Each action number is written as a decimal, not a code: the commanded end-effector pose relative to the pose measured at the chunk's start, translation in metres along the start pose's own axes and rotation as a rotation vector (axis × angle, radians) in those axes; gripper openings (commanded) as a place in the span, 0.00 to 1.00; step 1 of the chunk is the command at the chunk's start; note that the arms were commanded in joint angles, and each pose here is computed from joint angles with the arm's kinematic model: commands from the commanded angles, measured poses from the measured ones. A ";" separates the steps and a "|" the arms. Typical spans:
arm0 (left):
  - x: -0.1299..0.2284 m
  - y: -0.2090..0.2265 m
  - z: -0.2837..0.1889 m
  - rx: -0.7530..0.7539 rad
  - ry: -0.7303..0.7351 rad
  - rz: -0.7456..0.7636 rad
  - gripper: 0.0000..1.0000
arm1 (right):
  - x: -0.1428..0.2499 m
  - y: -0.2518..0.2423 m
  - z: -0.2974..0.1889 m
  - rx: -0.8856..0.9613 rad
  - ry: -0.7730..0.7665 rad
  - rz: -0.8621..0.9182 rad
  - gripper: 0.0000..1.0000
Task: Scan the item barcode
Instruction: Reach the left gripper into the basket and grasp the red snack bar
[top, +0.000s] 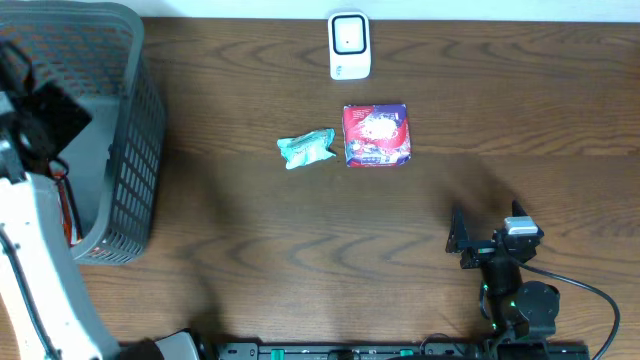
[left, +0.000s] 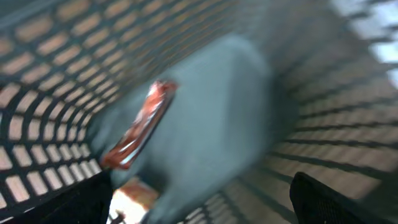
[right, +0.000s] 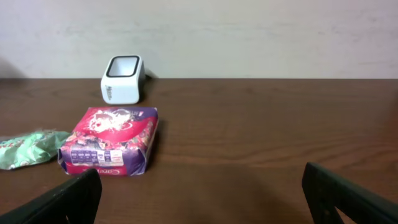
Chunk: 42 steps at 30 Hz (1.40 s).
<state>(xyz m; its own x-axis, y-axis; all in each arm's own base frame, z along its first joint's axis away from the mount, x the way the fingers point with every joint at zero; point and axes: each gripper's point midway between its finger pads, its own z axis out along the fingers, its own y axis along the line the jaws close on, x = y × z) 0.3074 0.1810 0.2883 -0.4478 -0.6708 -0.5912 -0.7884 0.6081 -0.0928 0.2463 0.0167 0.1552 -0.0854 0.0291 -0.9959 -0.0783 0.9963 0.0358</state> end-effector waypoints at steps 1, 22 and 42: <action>0.013 0.019 0.041 -0.091 0.087 -0.066 0.90 | 0.001 -0.001 0.000 0.005 0.004 -0.015 0.99; 0.075 0.083 0.203 -0.505 0.393 0.082 0.90 | 0.001 -0.001 0.000 0.005 0.004 -0.015 0.99; 0.108 0.091 0.236 -0.362 0.479 0.091 0.64 | 0.001 -0.001 0.000 0.005 0.004 -0.015 0.99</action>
<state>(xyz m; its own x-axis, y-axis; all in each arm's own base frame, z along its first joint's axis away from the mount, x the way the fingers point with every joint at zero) 0.2992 0.2623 0.0355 -0.5981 -0.7795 -0.1863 -0.7942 0.5454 0.2679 0.2463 0.0167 0.1552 -0.0858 0.0291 -0.9959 -0.0783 0.9963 0.0358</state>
